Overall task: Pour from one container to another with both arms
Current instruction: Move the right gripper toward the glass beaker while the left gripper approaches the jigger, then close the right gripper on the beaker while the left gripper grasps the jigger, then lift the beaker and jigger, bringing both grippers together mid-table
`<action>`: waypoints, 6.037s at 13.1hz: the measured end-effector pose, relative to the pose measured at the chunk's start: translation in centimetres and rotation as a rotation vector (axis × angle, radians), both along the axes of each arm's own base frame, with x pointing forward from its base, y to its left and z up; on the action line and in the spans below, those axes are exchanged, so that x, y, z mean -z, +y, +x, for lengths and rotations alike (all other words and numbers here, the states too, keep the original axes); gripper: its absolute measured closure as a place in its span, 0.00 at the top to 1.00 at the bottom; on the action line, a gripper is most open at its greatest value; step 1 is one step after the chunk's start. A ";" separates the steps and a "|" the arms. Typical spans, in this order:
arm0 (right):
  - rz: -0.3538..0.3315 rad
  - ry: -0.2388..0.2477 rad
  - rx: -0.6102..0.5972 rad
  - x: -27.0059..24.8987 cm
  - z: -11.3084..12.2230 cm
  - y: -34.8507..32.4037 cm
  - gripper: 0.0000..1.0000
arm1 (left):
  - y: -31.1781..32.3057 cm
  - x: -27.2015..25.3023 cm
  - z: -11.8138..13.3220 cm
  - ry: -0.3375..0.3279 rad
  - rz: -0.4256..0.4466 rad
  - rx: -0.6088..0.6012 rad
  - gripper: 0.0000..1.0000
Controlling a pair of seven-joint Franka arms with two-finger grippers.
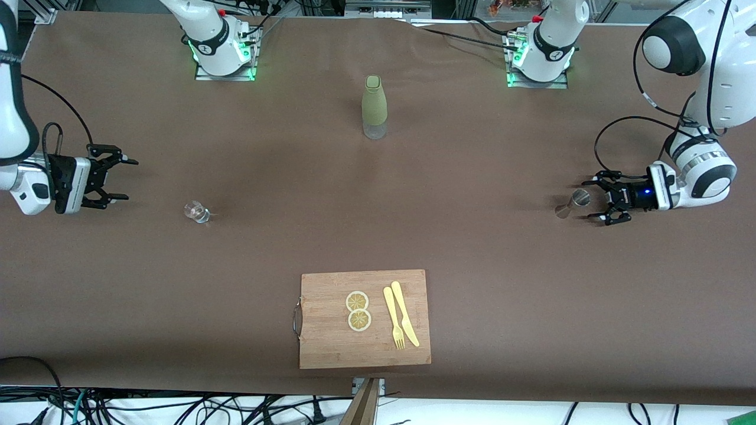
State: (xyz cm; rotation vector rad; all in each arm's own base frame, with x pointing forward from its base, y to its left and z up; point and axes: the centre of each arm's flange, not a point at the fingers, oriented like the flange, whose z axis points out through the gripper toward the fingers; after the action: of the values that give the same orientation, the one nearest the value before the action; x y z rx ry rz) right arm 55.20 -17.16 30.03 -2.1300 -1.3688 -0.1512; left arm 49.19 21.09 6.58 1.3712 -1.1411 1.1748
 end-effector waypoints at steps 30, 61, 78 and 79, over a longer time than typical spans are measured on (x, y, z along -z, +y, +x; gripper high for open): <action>0.709 -0.560 -0.018 23.9 -1.8 3.9 1.00 | -2.9 1.8 1.1 -0.014 -0.003 0.029 0.77; 0.907 -0.425 -0.150 12.4 7.9 28.5 0.14 | -18.0 -2.9 10.6 -0.121 -0.011 0.130 0.22; 0.585 -0.443 0.063 5.4 3.3 54.6 0.14 | -53.6 -3.3 7.5 0.063 -0.050 -0.010 0.22; 0.576 -0.447 0.060 5.4 3.2 54.7 0.14 | -53.9 -3.3 7.4 0.068 -0.053 -0.018 0.22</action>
State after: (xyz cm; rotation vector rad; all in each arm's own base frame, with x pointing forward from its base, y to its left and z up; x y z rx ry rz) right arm 58.38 37.58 24.61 -1.6966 -1.2881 -0.9716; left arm 56.56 -32.83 9.88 1.3735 -1.0449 1.1541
